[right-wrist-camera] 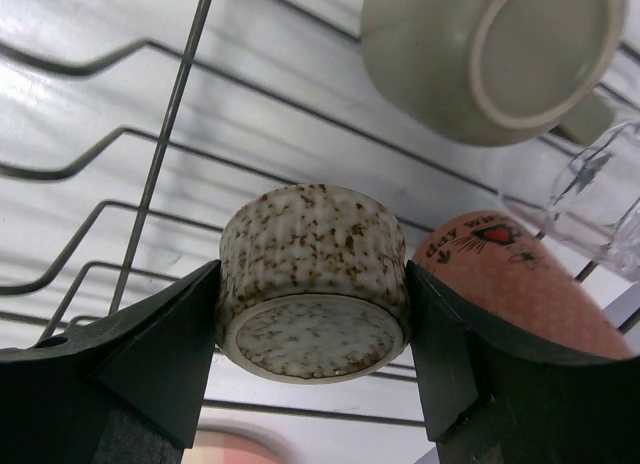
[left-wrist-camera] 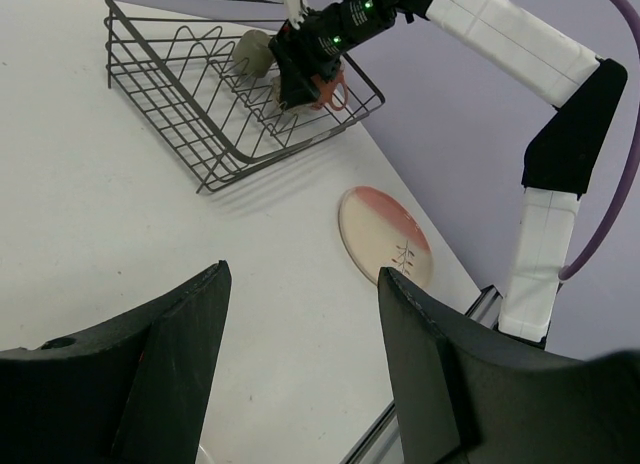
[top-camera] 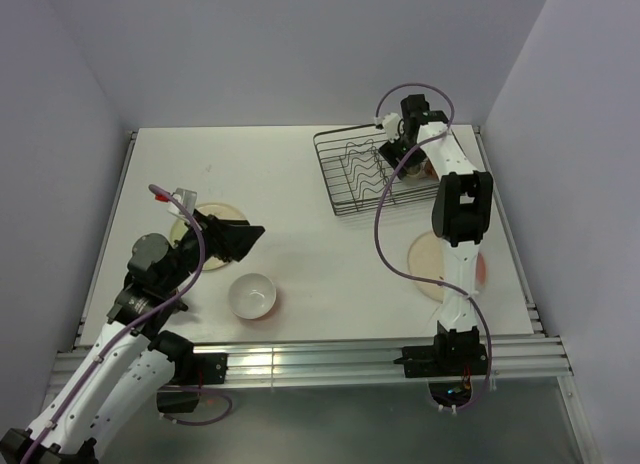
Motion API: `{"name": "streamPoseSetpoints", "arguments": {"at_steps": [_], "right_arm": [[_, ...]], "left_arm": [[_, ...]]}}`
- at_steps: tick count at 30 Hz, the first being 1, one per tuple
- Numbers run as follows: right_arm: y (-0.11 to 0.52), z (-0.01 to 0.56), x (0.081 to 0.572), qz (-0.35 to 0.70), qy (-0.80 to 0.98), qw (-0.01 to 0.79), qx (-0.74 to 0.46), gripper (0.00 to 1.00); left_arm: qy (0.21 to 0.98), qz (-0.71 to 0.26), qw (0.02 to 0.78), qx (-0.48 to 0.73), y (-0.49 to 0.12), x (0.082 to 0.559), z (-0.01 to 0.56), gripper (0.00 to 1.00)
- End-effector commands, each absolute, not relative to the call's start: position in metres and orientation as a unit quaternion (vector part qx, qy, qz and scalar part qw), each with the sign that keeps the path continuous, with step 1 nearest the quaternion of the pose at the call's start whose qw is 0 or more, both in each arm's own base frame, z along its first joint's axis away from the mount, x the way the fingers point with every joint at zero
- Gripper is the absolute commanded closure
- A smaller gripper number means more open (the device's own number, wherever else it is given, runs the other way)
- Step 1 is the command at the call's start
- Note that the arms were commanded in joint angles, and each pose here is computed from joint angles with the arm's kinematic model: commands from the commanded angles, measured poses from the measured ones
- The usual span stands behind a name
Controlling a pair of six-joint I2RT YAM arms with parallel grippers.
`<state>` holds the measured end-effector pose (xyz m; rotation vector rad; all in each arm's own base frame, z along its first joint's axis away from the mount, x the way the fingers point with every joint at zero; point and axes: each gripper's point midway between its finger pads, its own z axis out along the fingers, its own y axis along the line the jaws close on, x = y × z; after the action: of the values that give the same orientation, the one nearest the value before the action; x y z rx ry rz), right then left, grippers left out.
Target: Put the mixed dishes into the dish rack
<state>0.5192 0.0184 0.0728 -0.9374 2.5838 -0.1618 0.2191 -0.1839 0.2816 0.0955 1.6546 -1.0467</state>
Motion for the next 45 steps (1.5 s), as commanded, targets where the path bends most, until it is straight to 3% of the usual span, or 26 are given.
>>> {"name": "streamPoseSetpoints", "arguments": {"at_steps": [1, 10, 17, 25, 34, 41, 45], "right_arm": [[0.016, 0.087, 0.546, -0.077, 0.912, 0.235, -0.328, 0.68], [0.008, 0.069, 0.551, -0.076, 0.917, 0.229, -0.318, 0.48], [0.003, 0.072, 0.551, -0.079, 0.917, 0.236, -0.312, 0.27], [0.003, 0.092, 0.557, -0.082, 0.912, 0.260, -0.305, 0.13], [0.005, 0.108, 0.560, -0.079, 0.909, 0.278, -0.302, 0.11], [0.018, 0.171, 0.561, -0.062, 0.887, 0.342, -0.305, 0.11], [0.025, 0.205, 0.556, -0.049, 0.875, 0.373, -0.305, 0.11]], "left_arm": [[0.695, -0.442, 0.565, 0.042, -0.184, 0.223, 0.286, 0.33], [0.696, -0.443, 0.564, 0.038, -0.183, 0.222, 0.286, 0.33], [0.697, -0.443, 0.563, 0.038, -0.184, 0.223, 0.287, 0.33], [0.699, -0.442, 0.561, 0.040, -0.185, 0.225, 0.287, 0.33], [0.699, -0.439, 0.563, 0.038, -0.183, 0.223, 0.288, 0.33], [0.710, -0.429, 0.557, 0.025, -0.178, 0.223, 0.282, 0.33], [0.730, -0.403, 0.551, -0.027, -0.166, 0.233, 0.273, 0.27]]}}
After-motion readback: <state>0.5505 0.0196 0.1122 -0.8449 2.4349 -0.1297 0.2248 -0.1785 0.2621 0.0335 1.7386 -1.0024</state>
